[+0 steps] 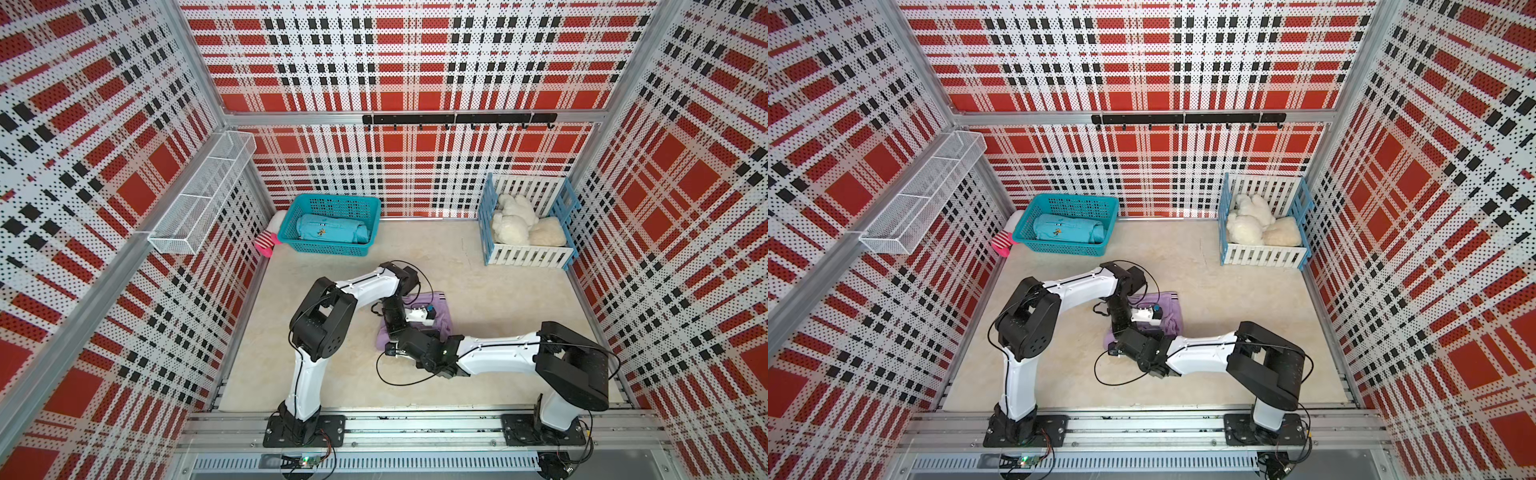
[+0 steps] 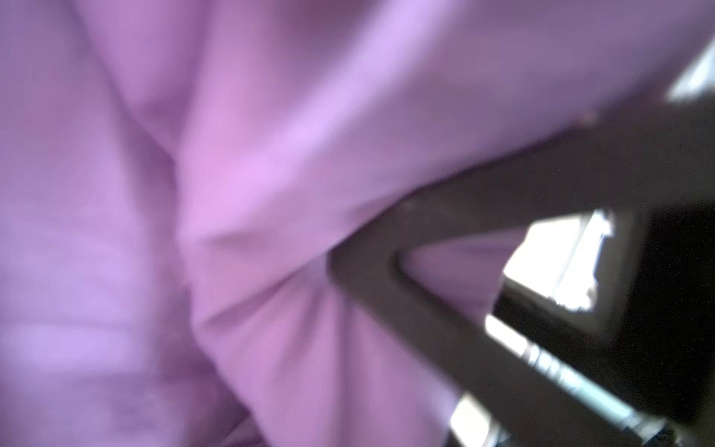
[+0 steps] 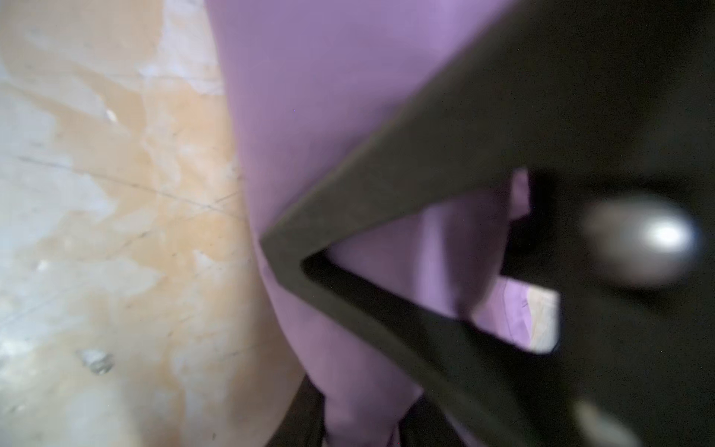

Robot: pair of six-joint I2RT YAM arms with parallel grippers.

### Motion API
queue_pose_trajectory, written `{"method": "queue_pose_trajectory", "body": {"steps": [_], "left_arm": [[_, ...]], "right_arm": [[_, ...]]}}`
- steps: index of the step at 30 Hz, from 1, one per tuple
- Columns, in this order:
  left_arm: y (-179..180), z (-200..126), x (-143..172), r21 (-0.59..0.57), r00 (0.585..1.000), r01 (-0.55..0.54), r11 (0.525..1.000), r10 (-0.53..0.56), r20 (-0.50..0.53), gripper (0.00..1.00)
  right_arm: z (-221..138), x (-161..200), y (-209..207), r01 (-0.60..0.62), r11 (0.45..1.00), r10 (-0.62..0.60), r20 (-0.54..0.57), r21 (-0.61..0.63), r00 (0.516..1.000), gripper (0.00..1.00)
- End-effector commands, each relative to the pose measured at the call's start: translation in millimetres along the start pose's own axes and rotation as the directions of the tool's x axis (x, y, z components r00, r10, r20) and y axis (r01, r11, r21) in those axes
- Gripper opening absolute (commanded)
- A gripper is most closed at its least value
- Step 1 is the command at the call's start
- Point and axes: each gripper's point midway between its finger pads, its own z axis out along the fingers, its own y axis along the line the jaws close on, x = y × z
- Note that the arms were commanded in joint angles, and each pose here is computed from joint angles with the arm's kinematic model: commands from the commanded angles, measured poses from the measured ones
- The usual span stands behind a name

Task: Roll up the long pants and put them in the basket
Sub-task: Roll the long pant at the center of the board.

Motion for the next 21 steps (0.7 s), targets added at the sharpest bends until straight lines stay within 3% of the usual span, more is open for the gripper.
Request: {"method": "queue_pose_trajectory", "body": {"steps": [1,2,3,7,11,14,17,19,21], "left_arm": [[64,35,65,-0.094,0.977,0.141,0.986,-0.154,-0.15,0.65],[74,28,69,-0.112,0.975,0.169,0.979,-0.183,-0.125,0.94],[86,21,75,-0.138,0.97,0.207,0.969,-0.221,-0.099,0.99],[139,-8,110,-0.252,0.916,0.39,0.885,-0.401,0.01,0.99],[192,-63,156,-0.426,0.803,0.58,0.694,-0.575,0.158,0.99],[214,-110,183,-0.46,0.703,0.702,0.544,-0.632,0.326,0.99],[223,-143,215,-0.497,0.616,0.772,0.396,-0.66,0.431,0.99],[224,-160,227,-0.543,0.583,0.784,0.301,-0.658,0.477,0.99],[220,-175,228,-0.592,0.579,0.773,0.228,-0.636,0.511,0.99]], "right_arm": [[28,50,49,0.009,0.986,-0.033,-0.138,-0.166,0.99,0.0],[28,51,50,0.008,0.986,-0.032,-0.139,-0.169,0.99,0.0],[28,51,49,0.003,0.985,-0.026,-0.136,-0.172,0.99,0.0],[26,55,48,-0.011,0.984,-0.014,-0.139,-0.178,0.99,0.0],[20,53,46,-0.044,0.974,0.016,-0.126,-0.221,0.992,0.0],[14,48,45,-0.08,0.956,0.052,-0.105,-0.281,0.993,0.0],[6,39,47,-0.112,0.913,0.086,-0.084,-0.393,0.993,0.0],[-3,30,48,-0.126,0.866,0.113,-0.056,-0.484,0.992,0.0],[-11,22,43,-0.146,0.816,0.151,-0.037,-0.559,0.988,0.0]]}}
